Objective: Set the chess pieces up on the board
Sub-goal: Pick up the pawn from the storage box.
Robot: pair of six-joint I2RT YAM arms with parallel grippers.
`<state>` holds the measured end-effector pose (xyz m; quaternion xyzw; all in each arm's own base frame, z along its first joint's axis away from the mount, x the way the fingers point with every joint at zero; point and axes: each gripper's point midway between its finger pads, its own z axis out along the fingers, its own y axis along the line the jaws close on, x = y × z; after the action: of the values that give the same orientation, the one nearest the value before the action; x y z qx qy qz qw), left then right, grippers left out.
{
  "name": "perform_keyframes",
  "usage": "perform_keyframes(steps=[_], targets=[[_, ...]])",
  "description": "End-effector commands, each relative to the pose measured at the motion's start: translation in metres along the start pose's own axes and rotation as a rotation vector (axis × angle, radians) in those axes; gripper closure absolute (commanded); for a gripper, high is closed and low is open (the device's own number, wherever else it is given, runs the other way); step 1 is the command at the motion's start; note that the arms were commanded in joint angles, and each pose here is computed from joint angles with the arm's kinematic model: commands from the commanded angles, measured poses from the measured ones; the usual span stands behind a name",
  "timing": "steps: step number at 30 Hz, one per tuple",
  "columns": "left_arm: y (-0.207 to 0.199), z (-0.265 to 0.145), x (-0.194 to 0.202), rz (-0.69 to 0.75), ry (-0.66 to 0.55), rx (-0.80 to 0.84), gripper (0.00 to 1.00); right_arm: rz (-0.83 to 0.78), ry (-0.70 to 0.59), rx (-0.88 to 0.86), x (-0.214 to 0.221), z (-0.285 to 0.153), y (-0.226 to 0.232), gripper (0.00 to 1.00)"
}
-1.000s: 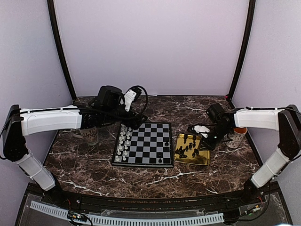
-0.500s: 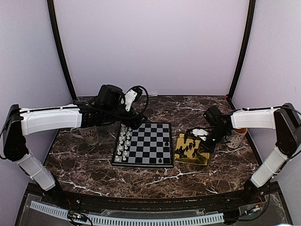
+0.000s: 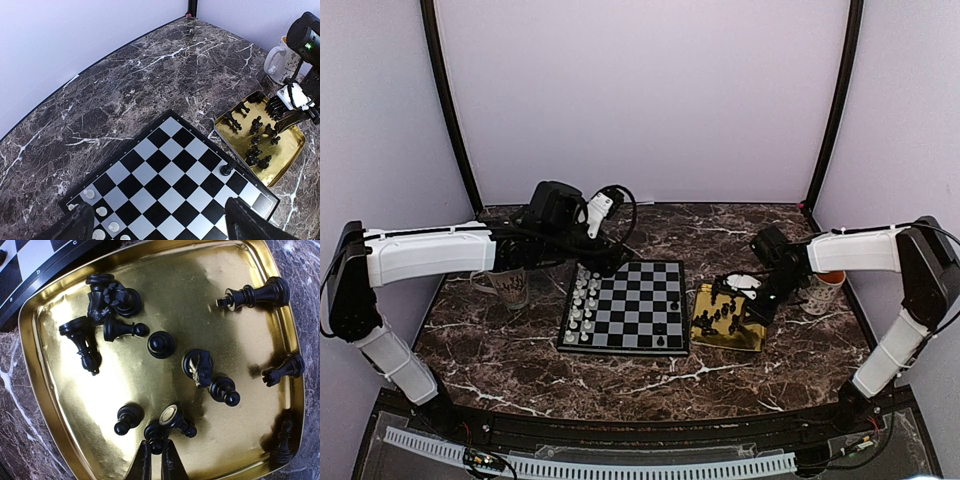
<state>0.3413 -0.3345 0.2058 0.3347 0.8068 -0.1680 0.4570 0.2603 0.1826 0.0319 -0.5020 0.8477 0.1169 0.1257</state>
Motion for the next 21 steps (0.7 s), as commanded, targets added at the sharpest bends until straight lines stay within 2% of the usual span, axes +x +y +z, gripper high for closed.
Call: perform_keyframes(steps=[1,13,21], targets=[[-0.001,-0.004,-0.013,-0.001,-0.021,0.013,0.07,-0.008,-0.007,-0.005,-0.006,0.0,0.0,0.97],[-0.003,-0.002,-0.01,-0.005,-0.007,0.027,0.07,-0.072,-0.083,-0.091,-0.016,-0.02,0.023,1.0],[0.0,-0.003,-0.013,-0.014,-0.012,0.01,0.08,-0.033,-0.06,0.034,-0.015,-0.025,-0.003,1.0]])
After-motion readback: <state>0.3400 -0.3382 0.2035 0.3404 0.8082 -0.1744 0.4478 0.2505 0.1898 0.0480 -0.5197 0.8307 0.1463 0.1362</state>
